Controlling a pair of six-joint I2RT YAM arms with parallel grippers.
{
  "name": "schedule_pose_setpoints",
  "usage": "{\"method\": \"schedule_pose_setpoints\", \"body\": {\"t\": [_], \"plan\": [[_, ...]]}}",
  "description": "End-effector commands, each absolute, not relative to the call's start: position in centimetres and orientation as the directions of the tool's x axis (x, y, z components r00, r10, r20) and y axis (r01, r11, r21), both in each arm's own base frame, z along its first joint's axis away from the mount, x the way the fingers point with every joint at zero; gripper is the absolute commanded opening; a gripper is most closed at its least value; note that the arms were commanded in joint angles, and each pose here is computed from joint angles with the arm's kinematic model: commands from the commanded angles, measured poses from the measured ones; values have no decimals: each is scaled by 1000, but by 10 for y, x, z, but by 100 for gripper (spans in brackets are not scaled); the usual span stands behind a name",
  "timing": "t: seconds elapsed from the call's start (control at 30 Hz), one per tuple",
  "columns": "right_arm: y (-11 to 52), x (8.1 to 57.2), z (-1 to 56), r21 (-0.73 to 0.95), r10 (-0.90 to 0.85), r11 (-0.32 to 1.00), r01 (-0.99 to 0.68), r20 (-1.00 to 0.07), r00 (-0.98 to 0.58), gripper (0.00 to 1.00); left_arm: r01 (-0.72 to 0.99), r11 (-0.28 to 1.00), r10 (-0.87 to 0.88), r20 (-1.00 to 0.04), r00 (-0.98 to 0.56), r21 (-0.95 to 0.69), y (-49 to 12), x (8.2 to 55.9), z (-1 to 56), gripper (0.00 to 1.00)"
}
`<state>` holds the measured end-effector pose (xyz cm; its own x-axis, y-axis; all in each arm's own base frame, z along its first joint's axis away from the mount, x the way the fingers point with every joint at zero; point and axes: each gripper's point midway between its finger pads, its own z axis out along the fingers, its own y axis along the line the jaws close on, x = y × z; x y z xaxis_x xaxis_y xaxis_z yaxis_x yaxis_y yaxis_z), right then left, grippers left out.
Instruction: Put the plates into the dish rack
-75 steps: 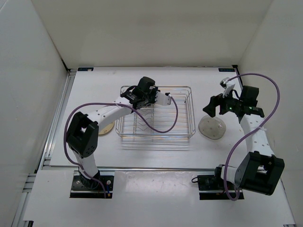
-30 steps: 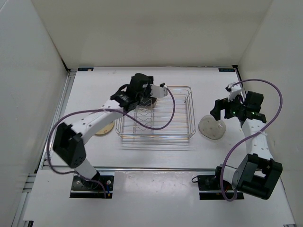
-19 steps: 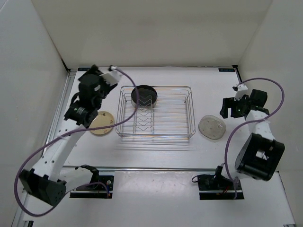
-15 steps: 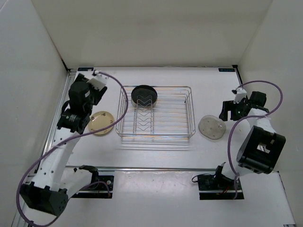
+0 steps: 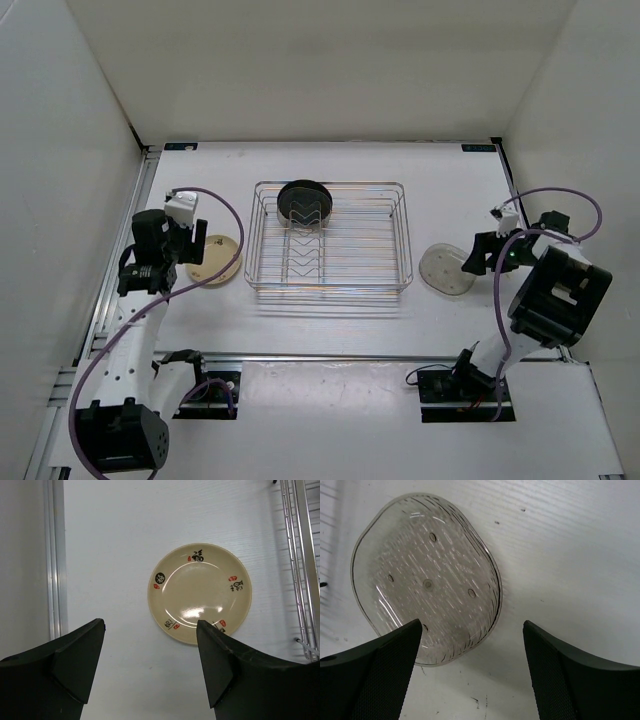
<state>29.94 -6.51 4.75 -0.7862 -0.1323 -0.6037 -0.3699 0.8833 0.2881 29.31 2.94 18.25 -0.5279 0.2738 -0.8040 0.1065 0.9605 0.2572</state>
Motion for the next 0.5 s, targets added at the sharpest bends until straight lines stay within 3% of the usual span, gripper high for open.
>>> {"method": "schedule_pose_setpoints", "body": {"t": [0.0, 0.47], "plan": [[-64, 299, 50, 334, -132, 846, -415, -623, -771, 84, 176, 971, 227, -843, -488, 160, 11, 295, 189, 85], [-66, 310, 29, 432, -103, 796, -423, -593, -799, 71, 155, 981, 182, -847, -499, 120, 21, 295, 187, 87]]}}
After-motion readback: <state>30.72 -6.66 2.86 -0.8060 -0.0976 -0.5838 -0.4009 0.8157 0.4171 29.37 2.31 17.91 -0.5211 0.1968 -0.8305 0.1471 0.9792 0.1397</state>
